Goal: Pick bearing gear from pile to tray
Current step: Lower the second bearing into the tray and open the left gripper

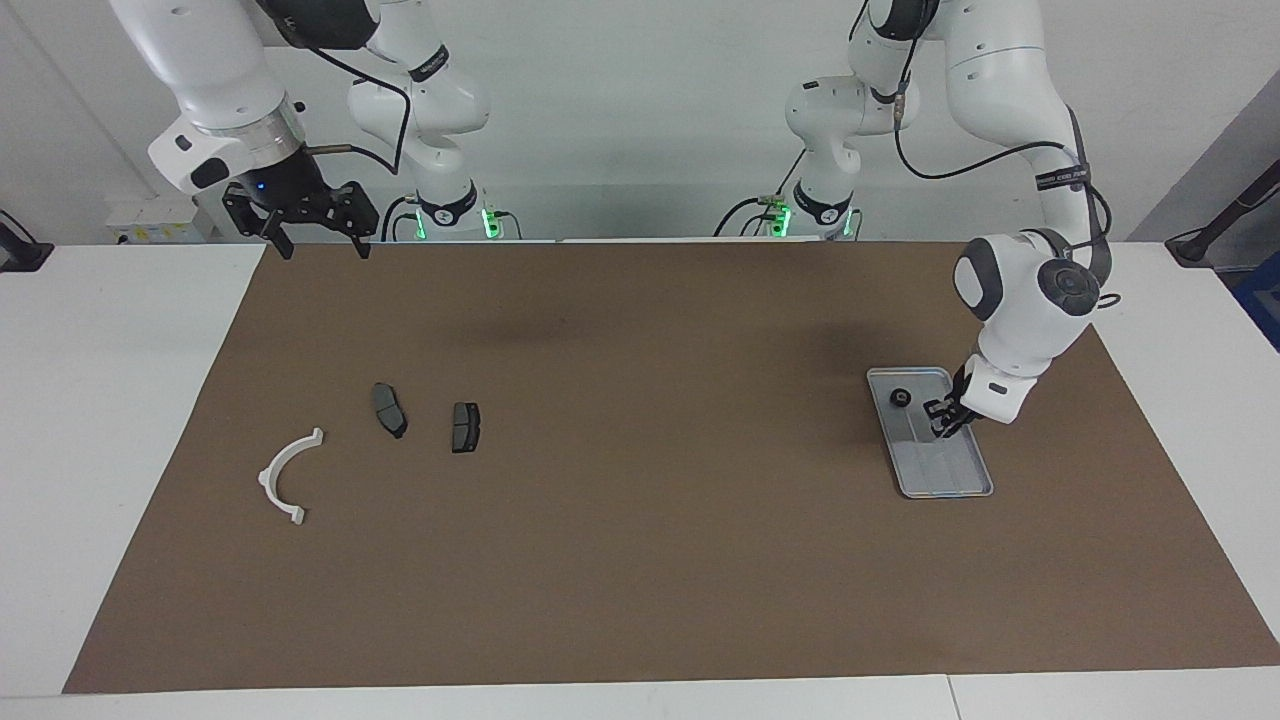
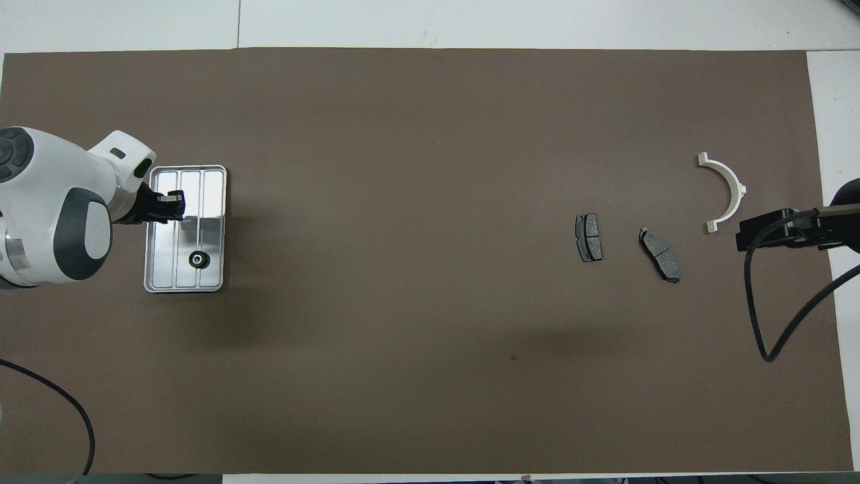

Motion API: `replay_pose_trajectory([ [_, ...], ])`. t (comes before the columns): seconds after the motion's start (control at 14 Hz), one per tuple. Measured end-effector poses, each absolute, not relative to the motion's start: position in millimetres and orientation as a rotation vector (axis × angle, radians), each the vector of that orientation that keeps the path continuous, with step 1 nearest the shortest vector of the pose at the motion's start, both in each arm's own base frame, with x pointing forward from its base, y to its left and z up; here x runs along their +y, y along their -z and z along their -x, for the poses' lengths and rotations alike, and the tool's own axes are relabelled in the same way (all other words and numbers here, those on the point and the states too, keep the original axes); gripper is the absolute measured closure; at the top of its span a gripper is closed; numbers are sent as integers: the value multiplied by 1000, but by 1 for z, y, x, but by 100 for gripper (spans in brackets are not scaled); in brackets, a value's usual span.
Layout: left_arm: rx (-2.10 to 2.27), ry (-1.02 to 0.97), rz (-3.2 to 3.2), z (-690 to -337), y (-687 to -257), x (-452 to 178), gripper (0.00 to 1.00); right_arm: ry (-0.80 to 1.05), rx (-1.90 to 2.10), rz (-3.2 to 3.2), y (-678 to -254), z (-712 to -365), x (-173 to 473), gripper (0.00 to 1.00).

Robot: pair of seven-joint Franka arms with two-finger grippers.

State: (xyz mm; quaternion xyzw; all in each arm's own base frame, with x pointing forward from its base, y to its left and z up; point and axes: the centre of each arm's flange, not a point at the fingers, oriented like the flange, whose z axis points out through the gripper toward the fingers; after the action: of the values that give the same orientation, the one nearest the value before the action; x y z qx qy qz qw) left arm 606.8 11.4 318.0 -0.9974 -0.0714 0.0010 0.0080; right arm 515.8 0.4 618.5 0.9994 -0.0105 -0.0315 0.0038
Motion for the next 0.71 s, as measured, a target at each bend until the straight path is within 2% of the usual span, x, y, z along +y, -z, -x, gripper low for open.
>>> replay_pose_trajectory([
  [0.71,-225,-13,3118,-607,-300,12,77,104,-38,-3132,-617,-515,-1,0],
])
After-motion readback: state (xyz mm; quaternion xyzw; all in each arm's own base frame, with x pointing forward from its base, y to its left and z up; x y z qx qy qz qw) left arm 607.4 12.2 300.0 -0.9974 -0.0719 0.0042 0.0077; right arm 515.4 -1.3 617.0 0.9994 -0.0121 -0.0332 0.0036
